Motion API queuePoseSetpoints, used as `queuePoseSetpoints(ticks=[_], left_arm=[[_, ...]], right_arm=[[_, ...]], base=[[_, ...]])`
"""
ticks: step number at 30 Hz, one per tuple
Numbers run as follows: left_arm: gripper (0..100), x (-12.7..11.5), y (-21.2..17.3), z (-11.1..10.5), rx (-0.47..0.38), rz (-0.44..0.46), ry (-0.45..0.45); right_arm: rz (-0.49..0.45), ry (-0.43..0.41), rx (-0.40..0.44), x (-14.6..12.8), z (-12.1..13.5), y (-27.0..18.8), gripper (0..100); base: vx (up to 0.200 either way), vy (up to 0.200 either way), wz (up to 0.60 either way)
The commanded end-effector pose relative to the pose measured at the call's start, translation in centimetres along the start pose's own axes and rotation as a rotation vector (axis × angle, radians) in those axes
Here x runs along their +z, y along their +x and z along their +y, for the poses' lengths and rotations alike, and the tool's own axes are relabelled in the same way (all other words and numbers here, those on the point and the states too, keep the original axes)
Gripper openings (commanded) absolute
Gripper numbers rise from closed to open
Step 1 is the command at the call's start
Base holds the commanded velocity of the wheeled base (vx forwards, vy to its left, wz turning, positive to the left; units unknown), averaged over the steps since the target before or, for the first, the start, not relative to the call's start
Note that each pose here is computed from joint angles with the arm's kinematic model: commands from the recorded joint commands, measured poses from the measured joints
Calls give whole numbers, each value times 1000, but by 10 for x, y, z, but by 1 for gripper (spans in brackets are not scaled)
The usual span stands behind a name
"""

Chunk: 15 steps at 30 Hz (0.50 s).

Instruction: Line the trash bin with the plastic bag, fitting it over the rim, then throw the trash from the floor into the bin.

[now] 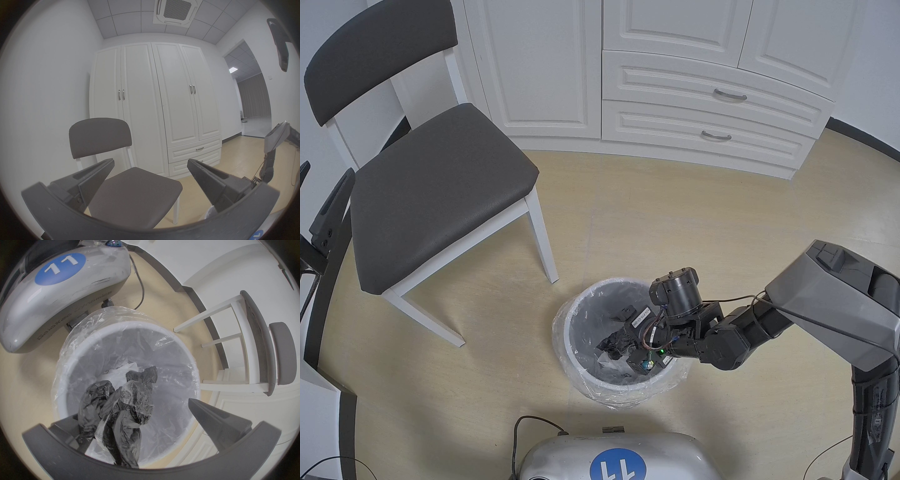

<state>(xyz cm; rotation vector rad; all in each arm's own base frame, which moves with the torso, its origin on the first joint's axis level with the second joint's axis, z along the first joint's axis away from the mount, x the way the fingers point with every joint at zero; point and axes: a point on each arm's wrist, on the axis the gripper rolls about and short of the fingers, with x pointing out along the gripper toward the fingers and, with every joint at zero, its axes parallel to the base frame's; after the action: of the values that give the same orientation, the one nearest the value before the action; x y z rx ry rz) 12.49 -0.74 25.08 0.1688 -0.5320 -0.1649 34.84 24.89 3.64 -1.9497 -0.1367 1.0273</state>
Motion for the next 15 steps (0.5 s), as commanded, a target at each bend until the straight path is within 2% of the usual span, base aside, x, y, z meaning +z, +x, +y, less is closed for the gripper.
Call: queuePoseSetpoints(ticks=[1, 6, 15], left_arm=[[100, 0, 0, 0, 0, 0, 0], [100, 0, 0, 0, 1, -2, 0], [100, 0, 0, 0, 1, -3, 2]], right_arm=[[-9, 10, -48, 8, -15, 0, 100], [-32, 24, -113, 23, -39, -4, 100], [-28, 31, -152, 21, -51, -28, 100]], base=[[0, 0, 0], [0, 0, 0], [0, 0, 0]])
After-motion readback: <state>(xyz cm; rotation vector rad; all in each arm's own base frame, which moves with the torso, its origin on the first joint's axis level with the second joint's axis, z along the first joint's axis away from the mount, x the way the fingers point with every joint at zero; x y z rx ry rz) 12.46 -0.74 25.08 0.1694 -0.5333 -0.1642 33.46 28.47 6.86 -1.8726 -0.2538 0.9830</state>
